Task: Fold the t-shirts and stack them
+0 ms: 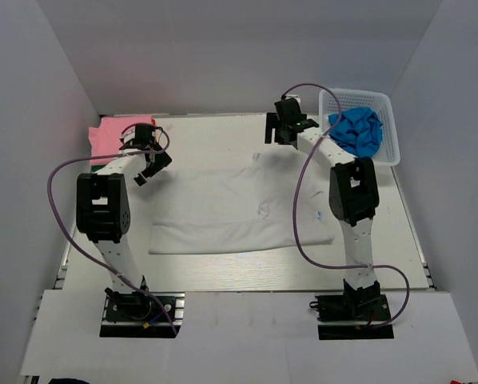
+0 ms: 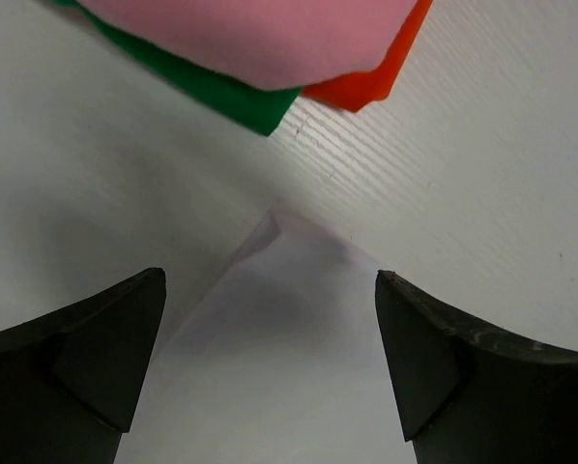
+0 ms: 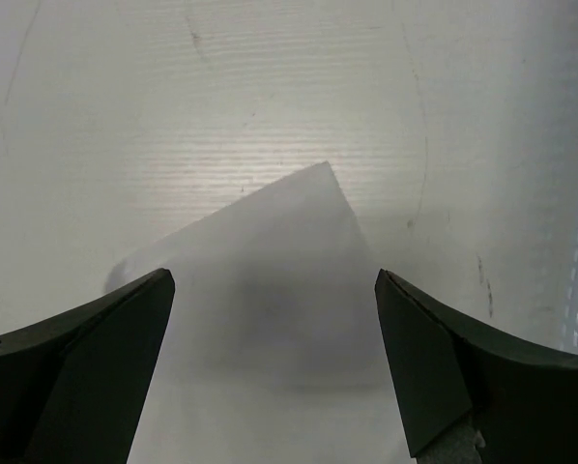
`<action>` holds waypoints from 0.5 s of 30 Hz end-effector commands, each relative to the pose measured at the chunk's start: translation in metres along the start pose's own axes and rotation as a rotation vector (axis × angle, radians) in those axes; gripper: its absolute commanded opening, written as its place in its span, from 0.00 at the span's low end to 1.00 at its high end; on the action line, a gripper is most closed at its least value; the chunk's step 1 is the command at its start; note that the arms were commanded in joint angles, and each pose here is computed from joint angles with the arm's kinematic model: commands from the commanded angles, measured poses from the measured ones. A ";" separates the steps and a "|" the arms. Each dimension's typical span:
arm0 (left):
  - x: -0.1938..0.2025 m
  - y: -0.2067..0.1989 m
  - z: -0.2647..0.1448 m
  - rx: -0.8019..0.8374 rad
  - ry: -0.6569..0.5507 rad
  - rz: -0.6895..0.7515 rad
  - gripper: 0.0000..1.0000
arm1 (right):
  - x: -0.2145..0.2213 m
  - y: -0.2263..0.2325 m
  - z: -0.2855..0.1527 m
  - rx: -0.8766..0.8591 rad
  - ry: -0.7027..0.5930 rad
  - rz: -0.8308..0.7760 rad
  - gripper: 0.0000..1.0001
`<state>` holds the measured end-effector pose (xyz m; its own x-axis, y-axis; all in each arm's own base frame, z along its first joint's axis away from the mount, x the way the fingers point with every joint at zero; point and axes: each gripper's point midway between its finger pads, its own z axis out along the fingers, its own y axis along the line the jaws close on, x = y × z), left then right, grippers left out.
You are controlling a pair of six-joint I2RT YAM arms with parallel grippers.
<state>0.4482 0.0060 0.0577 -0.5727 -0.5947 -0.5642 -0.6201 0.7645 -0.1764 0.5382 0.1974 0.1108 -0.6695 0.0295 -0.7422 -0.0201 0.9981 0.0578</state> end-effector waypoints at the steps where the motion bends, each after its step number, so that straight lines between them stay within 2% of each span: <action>1: -0.012 0.000 0.011 -0.041 -0.018 0.024 0.99 | -0.020 -0.014 0.022 0.079 -0.060 -0.087 0.90; 4: -0.006 -0.002 0.027 -0.051 0.010 0.032 0.96 | -0.011 -0.020 0.044 0.098 -0.037 -0.110 0.90; 11: 0.009 -0.003 0.050 -0.069 0.068 0.048 0.79 | 0.014 -0.022 0.077 0.057 0.014 -0.131 0.90; 15: 0.015 -0.008 0.053 -0.040 0.094 0.046 0.58 | 0.023 -0.023 0.087 0.042 0.026 -0.130 0.90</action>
<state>0.4782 0.0114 0.0222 -0.6157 -0.5673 -0.5469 -0.6224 0.7757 -0.1038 0.5743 0.1777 0.0314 -0.7106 -0.0947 -0.6972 -0.0586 0.9954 -0.0755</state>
